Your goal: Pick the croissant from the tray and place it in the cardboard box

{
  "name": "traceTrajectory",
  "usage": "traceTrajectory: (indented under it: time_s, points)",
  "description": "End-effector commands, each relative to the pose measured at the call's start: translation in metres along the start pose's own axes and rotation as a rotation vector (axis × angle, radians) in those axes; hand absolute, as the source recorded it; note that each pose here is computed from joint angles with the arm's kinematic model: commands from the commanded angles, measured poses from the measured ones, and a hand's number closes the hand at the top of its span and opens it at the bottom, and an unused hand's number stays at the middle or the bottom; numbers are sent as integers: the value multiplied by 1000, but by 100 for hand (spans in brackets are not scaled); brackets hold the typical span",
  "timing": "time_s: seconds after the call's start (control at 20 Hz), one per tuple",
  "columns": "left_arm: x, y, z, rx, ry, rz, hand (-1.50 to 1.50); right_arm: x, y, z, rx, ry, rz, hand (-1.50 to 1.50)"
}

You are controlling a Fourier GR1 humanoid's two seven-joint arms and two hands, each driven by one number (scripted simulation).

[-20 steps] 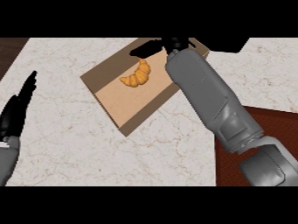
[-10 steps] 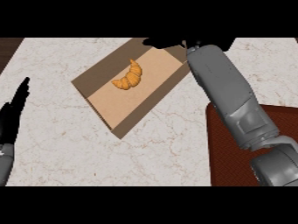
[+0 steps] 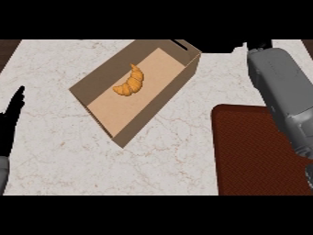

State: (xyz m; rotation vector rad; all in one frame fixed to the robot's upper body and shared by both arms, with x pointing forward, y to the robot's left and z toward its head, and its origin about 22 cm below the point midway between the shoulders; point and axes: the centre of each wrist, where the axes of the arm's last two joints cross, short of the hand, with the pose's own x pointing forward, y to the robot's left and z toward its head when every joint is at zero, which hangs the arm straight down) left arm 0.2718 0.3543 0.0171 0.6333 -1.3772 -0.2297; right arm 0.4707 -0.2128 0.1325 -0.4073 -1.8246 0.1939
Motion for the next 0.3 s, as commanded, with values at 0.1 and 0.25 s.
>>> traceTrajectory:
  time_s: [0.1, 0.25]
  points:
    - [-17, 1, 3, 9, 28, 5, 0, -26, -58, 8, 45, 2, 25, -150]
    - [-6, 10, 5, 9, 1, 5, 0, -34, -102, 10, 106, 38, 85, -150]
